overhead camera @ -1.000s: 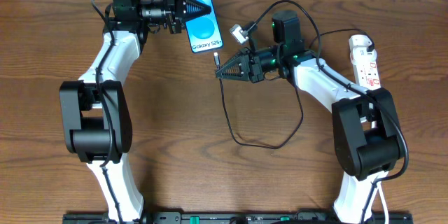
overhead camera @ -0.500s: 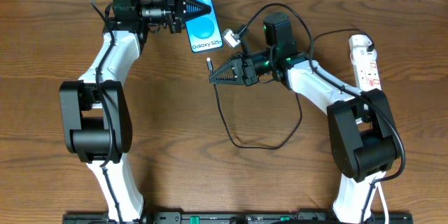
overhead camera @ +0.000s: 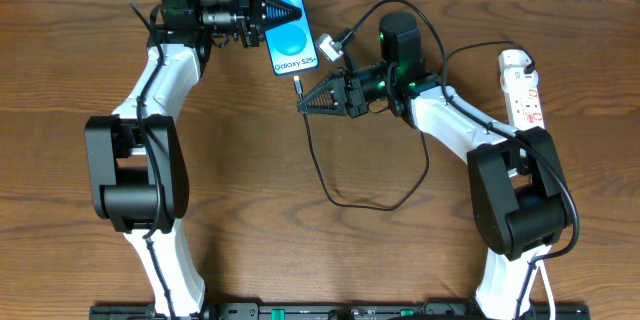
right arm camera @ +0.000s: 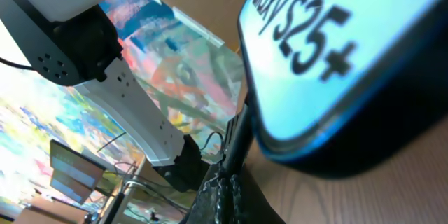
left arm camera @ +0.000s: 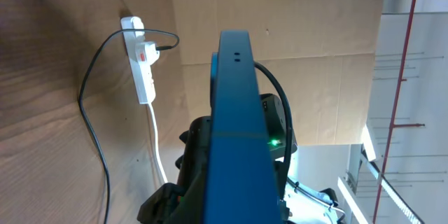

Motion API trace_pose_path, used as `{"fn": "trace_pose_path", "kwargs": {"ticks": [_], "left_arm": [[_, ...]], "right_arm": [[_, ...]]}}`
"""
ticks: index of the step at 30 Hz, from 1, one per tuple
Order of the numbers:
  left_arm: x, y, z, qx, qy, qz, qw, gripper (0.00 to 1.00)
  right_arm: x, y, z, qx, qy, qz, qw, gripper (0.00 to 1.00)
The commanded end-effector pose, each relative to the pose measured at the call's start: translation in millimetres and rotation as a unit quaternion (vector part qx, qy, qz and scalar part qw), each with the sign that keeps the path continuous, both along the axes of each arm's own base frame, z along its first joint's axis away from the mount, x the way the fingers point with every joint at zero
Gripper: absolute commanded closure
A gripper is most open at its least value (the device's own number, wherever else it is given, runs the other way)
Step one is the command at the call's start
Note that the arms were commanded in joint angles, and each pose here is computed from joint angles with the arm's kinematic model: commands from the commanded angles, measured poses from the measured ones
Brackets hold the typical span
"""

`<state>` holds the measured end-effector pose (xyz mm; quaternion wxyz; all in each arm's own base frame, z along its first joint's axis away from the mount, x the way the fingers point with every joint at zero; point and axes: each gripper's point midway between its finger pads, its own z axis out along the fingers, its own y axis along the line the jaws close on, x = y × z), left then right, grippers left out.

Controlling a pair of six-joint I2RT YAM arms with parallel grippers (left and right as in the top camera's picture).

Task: Plug charger to phone and switch on socket
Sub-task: 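Align the plug under the phone held by the left gripper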

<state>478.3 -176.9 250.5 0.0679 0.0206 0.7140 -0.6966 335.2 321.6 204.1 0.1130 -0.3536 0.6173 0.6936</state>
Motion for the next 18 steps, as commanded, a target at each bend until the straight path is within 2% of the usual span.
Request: {"fn": "trace_pose_path", "kwargs": {"ticks": [1,18], "left_arm": [[-7.5,-0.8,13.6,-0.004,-0.018,-0.014,1.000,0.93],[-7.5,-0.8,13.8,-0.003,-0.025,-0.014,1.000,0.93]], "right_arm": [[-3.2,-0.3,4.9,0.000,0.010,0.010,1.000,0.99],[-2.8,-0.6,4.9,0.000,0.010,0.009,1.000,0.99]]}}
